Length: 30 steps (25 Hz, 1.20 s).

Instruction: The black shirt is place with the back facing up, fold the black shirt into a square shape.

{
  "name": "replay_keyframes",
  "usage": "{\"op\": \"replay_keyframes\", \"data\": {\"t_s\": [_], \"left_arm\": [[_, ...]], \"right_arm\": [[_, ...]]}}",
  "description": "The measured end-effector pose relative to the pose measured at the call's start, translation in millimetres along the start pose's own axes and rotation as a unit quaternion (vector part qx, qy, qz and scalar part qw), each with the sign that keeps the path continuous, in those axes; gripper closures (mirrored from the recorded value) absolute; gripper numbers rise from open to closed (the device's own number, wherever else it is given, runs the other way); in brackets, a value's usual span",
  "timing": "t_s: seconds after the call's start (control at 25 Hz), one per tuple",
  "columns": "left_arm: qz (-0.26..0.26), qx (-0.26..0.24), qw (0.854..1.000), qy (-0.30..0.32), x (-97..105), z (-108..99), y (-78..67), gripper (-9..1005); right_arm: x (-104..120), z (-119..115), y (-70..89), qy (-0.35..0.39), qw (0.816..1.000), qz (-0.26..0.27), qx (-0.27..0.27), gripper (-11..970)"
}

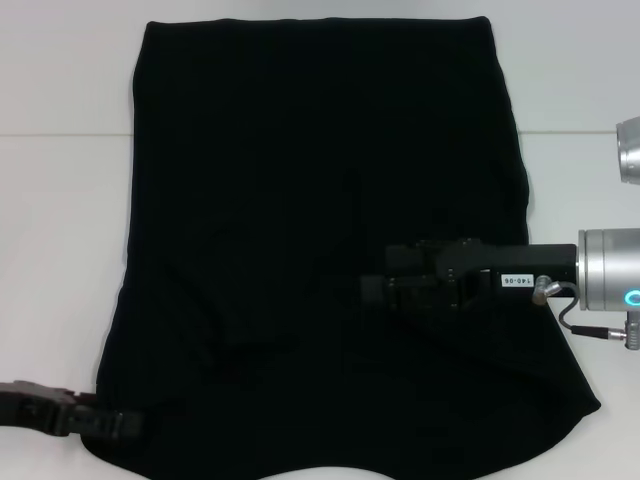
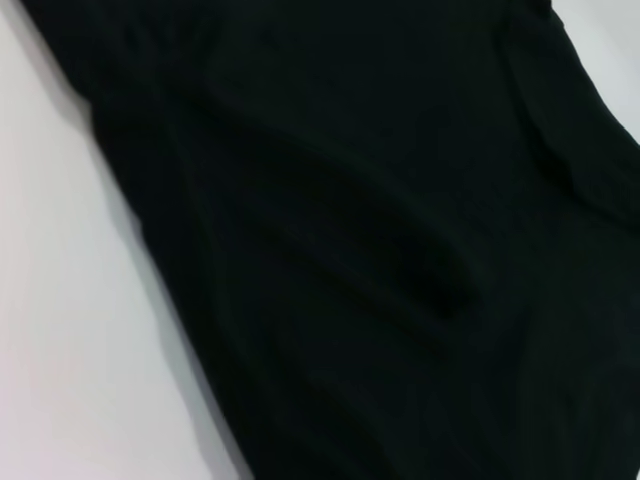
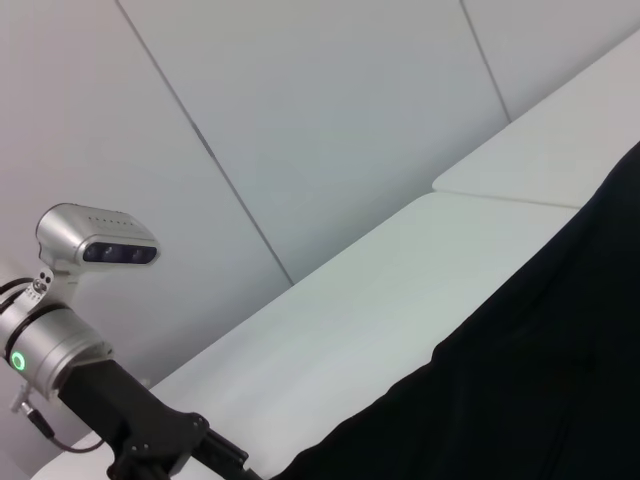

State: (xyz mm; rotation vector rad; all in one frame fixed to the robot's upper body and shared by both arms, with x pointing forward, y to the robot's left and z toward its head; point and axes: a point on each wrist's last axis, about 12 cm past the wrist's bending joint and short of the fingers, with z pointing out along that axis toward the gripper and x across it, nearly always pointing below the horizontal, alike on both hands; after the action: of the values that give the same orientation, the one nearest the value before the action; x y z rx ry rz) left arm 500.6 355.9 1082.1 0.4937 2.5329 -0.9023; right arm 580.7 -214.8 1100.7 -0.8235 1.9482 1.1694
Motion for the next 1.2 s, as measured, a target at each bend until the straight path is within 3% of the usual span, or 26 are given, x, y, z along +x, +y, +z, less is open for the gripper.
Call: {"op": "replay_keyframes", "data": {"t_s": [0.28, 0.92, 1.2], "left_arm": [[0.018, -0.013, 1.0, 0.006, -9, 7, -0.9, 100], [0.022, -0.034, 0.999, 0.018, -11, 6, 4.7, 529], [0.024, -0.032, 0.999, 0.019, -11, 7, 3.9, 824]], "right_arm": [[-2, -2, -0.7, -0.007, 1.0, 0.0, 0.001, 70], [-5, -8, -3.0, -0.018, 1.0, -0.001, 0.009, 70], [-4, -10, -2.9, -0.019, 1.0, -0.002, 0.01, 71]]}}
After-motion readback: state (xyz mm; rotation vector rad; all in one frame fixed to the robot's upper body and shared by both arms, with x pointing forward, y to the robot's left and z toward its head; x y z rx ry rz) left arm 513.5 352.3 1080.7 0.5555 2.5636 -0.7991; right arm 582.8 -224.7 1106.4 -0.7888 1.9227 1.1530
